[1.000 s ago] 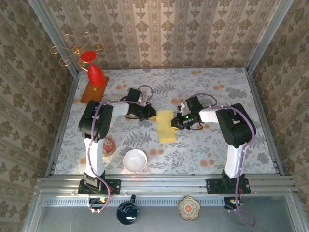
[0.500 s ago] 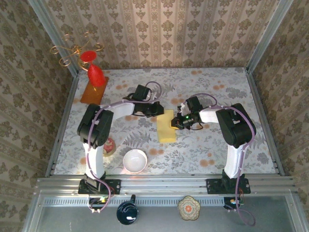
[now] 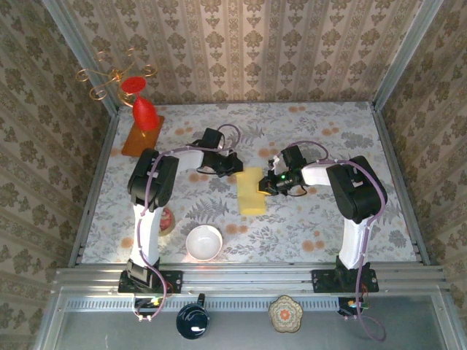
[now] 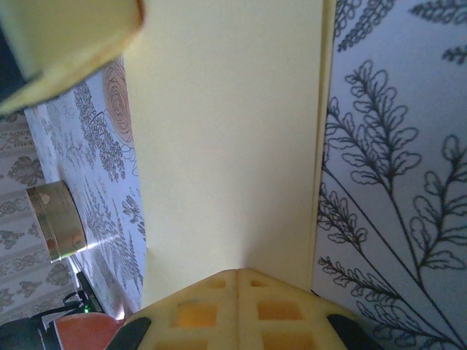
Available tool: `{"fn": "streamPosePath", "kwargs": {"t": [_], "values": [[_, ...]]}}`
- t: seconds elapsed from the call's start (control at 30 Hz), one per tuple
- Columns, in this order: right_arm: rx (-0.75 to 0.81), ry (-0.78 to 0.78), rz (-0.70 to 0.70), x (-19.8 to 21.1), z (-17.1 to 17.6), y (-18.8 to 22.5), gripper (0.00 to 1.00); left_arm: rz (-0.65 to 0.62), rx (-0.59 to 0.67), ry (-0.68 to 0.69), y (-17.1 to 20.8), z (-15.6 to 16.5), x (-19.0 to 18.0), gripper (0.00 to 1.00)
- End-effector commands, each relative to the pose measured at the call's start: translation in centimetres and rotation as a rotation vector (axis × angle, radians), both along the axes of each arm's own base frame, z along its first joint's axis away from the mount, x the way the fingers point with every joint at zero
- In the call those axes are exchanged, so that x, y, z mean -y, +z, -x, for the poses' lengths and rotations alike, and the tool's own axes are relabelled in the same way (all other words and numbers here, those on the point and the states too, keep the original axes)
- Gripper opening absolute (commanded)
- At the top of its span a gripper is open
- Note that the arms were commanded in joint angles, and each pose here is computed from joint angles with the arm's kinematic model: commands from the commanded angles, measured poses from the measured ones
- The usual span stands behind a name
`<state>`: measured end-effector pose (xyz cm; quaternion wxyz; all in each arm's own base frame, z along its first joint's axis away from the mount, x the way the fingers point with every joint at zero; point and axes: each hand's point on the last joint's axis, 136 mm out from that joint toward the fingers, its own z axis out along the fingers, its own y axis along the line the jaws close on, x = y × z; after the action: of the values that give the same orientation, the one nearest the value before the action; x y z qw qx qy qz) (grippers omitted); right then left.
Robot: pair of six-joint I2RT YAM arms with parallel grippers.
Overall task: Fold a paper plane with a square sheet of paper (pick it up from the middle)
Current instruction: First fold the square sheet of paper in half at the center of the table.
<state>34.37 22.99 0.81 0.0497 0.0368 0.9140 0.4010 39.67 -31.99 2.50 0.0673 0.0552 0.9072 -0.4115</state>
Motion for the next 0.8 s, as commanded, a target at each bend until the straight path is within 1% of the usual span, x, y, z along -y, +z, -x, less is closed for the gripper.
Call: {"fn": "streamPosePath", "kwargs": {"t": [0.0, 0.1, 0.2, 0.27, 0.37, 0.4, 0.43, 0.6, 0.7, 0.77], "values": [[-0.199, -0.078, 0.317, 6.0, 4.4, -8.1, 0.03, -0.144, 0.034, 0.103, -2.7, -3.7, -5.3, 0.09], [-0.195, -0.078, 0.315, 6.0, 4.3, -7.9, 0.03, -0.168, 0.083, 0.092, -0.5, -4.8, -5.6, 0.09], [-0.187, -0.078, 0.31, 5.8, 3.9, -7.6, 0.03, -0.158, 0.127, 0.078, 2.5, -5.0, -5.1, 0.09], [-0.179, -0.078, 0.301, 5.6, 3.6, -7.2, 0.03, -0.14, 0.153, 0.065, 4.5, -4.3, -4.3, 0.09], [-0.152, -0.086, 0.276, 5.1, 2.3, -6.3, 0.03, -0.117, 0.176, 0.045, 6.8, -1.9, -2.9, 0.1], [-0.141, -0.086, 0.264, 4.8, 1.7, -5.8, 0.03, -0.114, 0.178, 0.049, 7.1, -1.1, -2.8, 0.1], [-0.134, -0.085, 0.253, 4.5, 1.3, -5.5, 0.03, -0.104, 0.179, 0.033, 7.4, 0.2, -1.9, 0.1], [-0.102, -0.066, 0.215, 3.1, -0.9, -4.1, 0.03, -0.049, 0.085, 0.013, 6.3, 5.2, -0.2, 0.1], [-0.098, -0.049, 0.216, 2.8, -1.1, -4.0, 0.03, -0.042, 0.028, -0.019, 5.2, 7.2, 0.8, 0.1], [-0.104, -0.043, 0.219, 2.8, -1.0, -4.2, 0.03, -0.05, 0.007, -0.039, 4.5, 8.0, 1.4, 0.1]]}}
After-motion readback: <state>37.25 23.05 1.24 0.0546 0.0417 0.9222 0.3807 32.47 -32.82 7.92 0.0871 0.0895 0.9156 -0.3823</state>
